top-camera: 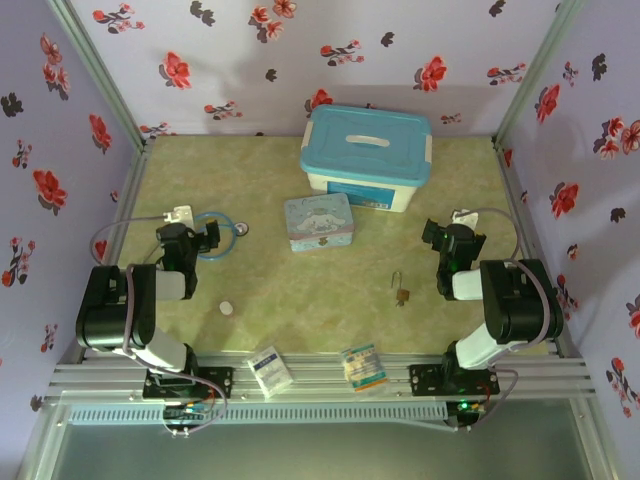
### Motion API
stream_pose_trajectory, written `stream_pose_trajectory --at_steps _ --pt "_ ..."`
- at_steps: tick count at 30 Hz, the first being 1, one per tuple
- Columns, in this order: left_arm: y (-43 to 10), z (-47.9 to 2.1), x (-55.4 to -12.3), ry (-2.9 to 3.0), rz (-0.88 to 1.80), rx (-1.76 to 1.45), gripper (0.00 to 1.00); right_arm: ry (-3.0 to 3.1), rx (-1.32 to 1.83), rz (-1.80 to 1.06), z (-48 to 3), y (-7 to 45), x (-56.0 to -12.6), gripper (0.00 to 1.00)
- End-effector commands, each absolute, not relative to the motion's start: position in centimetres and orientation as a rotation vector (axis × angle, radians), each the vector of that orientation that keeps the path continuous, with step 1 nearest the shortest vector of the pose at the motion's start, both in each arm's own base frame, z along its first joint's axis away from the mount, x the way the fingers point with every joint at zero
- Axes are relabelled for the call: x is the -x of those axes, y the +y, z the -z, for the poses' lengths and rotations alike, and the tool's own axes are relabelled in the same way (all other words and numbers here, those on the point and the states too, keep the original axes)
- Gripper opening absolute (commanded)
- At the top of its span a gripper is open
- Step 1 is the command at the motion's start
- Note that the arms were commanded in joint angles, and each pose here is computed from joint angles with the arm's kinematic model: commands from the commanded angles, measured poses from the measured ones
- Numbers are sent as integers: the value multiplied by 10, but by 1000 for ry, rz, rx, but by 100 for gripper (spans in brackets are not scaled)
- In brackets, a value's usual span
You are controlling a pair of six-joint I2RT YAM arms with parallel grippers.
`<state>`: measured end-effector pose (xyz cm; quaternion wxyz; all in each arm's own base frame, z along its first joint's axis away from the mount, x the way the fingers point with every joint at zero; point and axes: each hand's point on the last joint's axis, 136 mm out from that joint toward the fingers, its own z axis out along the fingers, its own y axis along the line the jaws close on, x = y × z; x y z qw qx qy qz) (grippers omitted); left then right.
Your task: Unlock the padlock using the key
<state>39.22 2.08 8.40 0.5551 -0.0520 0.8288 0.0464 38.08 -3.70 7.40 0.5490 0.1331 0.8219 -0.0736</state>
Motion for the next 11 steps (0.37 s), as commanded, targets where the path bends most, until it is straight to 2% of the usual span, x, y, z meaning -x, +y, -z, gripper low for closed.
stream_pose_trajectory --at_steps 1,11 --pt "21 -94 -398 1917 -126 81 100 1895 -304 170 -89 -38 -389 99" --pt "16 -94 -399 1924 -98 42 100 1894 -297 171 -89 -37 -389 99"
